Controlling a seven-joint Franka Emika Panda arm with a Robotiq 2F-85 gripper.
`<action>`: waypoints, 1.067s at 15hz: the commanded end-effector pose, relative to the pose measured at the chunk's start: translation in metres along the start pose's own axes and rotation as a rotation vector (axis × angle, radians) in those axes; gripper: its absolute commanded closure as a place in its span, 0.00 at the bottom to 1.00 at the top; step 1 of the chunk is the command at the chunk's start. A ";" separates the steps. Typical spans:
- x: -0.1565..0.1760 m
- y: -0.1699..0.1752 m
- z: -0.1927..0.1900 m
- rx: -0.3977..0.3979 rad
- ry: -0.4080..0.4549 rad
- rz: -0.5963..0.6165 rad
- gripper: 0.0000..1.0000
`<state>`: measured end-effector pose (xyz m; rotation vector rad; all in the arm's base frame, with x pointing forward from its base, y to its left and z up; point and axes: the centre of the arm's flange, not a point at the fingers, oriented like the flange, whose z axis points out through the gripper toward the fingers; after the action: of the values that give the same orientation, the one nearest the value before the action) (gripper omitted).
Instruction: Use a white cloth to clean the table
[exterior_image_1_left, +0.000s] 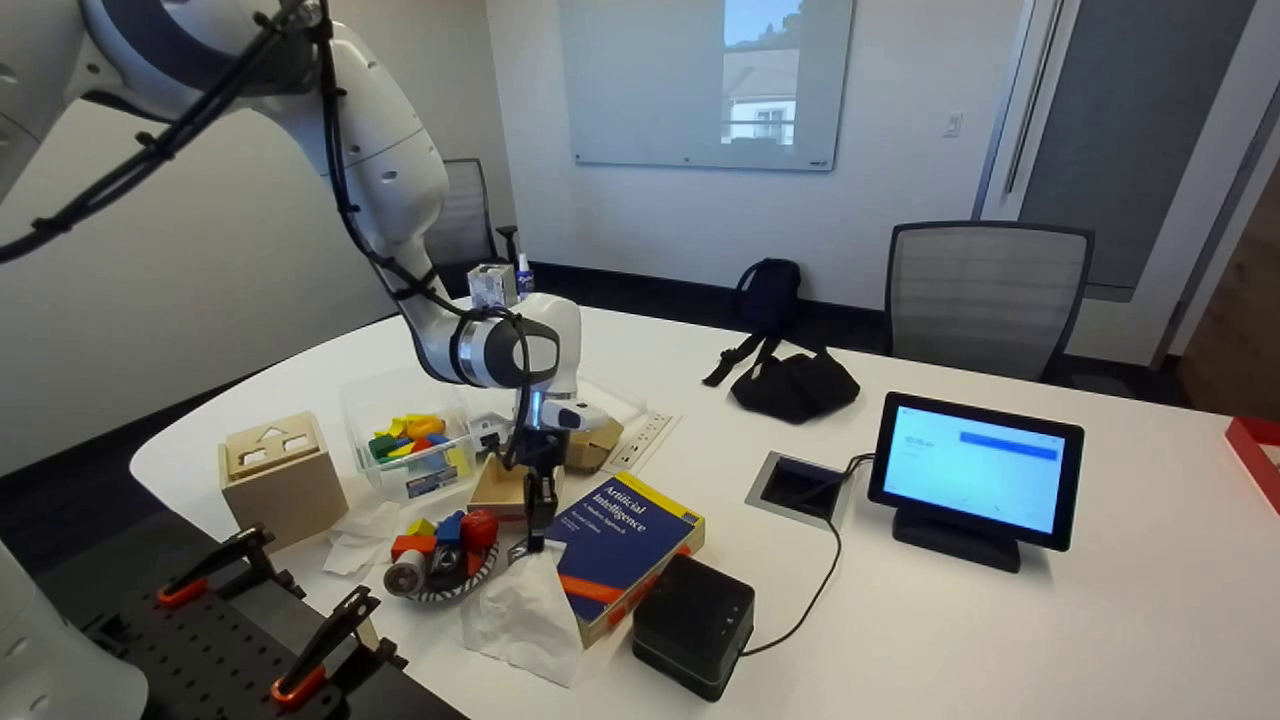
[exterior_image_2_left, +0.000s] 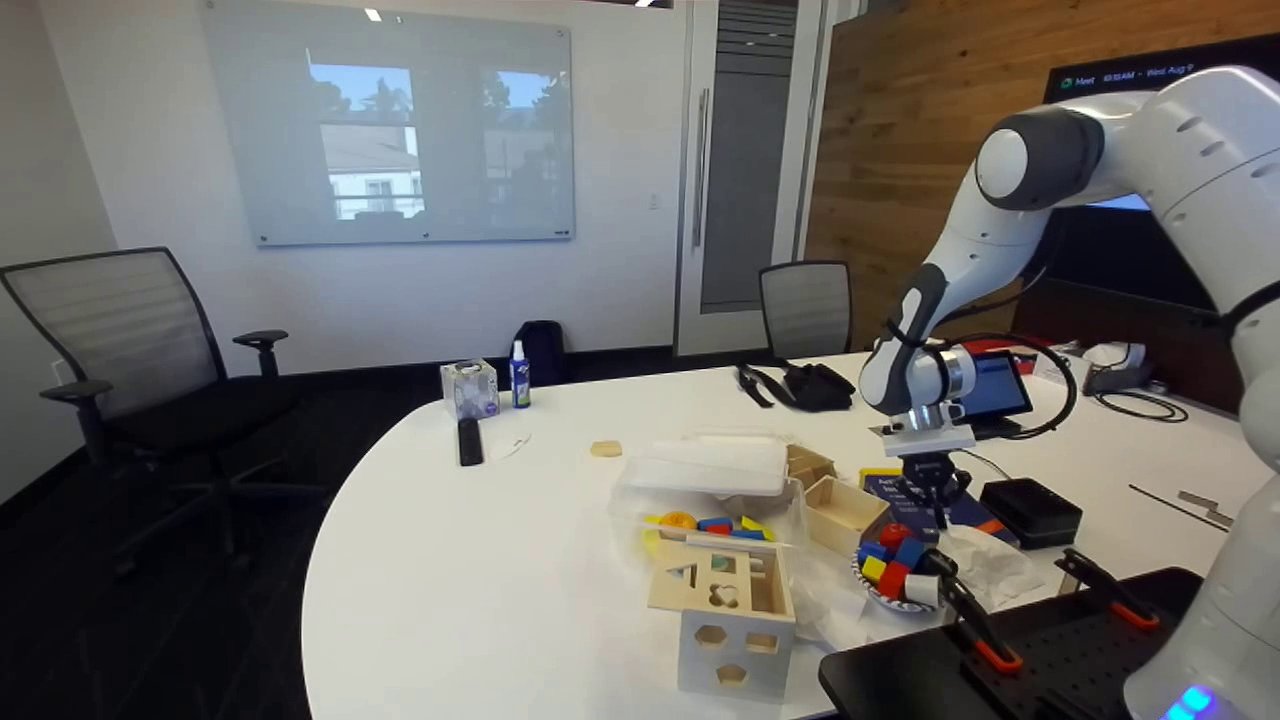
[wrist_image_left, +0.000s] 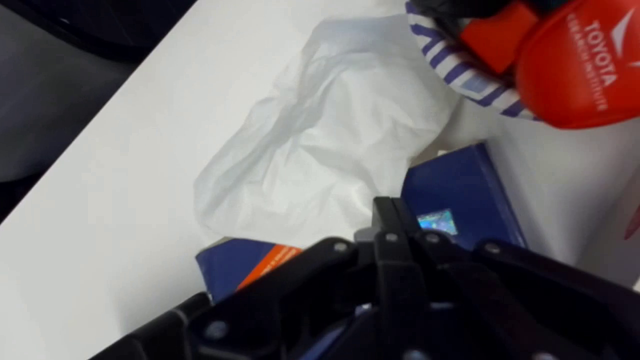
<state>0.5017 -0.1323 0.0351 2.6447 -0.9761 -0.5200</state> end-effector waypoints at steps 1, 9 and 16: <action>-0.012 -0.001 0.012 0.012 -0.104 -0.082 1.00; -0.045 0.063 0.073 -0.060 -0.301 -0.078 1.00; -0.016 0.141 0.067 -0.164 -0.203 0.157 1.00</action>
<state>0.3855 -0.2225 0.0108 2.4579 -1.0796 -0.9001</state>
